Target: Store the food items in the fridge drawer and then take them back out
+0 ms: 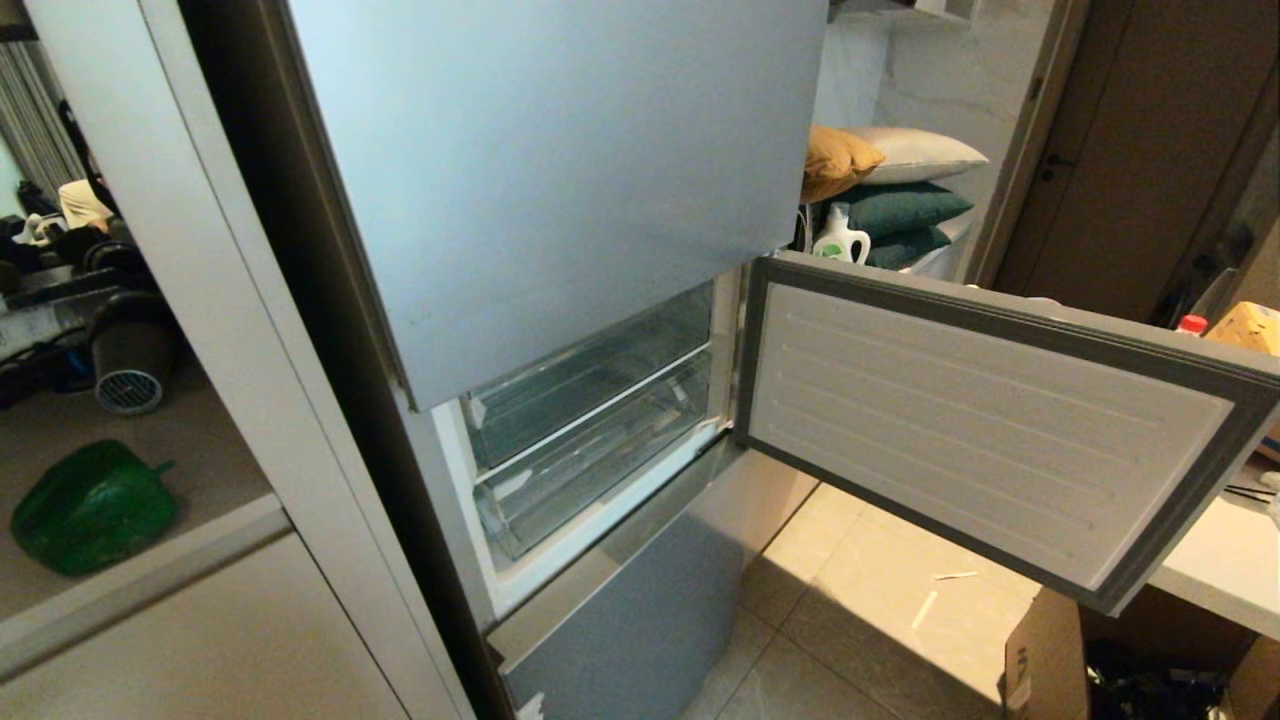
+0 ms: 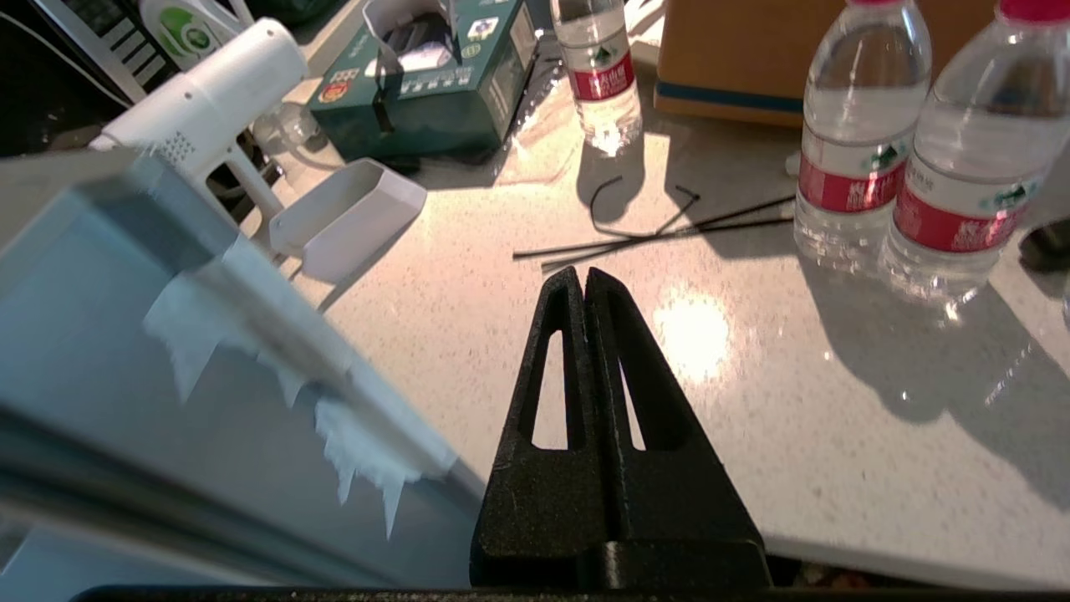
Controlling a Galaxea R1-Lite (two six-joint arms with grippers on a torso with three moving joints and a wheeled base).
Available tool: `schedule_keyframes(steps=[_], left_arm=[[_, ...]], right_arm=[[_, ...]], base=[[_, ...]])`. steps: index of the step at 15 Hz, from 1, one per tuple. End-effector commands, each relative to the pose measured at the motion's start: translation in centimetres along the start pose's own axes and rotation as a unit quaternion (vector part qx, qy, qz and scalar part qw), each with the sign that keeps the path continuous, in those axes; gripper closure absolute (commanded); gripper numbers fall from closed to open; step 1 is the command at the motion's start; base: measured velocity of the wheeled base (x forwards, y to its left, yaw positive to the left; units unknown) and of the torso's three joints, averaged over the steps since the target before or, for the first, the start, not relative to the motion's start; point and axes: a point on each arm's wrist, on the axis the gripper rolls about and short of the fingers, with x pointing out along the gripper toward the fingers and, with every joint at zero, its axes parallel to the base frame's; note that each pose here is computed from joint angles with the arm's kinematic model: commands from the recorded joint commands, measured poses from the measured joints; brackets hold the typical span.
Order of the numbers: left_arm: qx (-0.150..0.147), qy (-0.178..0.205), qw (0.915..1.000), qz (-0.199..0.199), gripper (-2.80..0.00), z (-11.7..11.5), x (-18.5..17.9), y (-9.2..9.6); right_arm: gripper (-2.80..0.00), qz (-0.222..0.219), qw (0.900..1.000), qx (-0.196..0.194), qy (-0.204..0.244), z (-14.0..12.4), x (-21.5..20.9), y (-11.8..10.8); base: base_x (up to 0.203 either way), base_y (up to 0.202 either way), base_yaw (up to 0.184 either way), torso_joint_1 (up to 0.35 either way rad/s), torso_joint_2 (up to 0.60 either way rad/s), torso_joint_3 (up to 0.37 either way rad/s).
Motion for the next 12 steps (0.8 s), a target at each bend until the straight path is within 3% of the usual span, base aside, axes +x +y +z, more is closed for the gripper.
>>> schedule_keyframes(steps=[1,4,6,12], left_arm=[[0.000,0.000,1.0000,0.000,0.00,0.0,0.0,0.0],[0.000,0.000,1.0000,0.000,0.00,0.0,0.0,0.0],[0.000,0.000,1.0000,0.000,0.00,0.0,0.0,0.0],[0.000,0.000,1.0000,0.000,0.00,0.0,0.0,0.0]], right_arm=[[0.00,0.008,1.000,0.000,0.001,-0.4,1.2,-0.1],[0.00,0.029,1.000,-0.002,0.005,-0.8,2.4,0.5],[0.00,0.067,0.998,-0.008,0.008,-1.0,2.7,1.5],[0.00,0.104,0.994,-0.018,0.014,-1.7,3.9,3.9]], base=[[0.000,0.000,0.000,0.000,0.00,0.000],[0.000,0.000,0.000,0.000,0.00,0.000],[0.000,0.000,0.000,0.000,0.00,0.000],[0.000,0.000,0.000,0.000,0.00,0.000]])
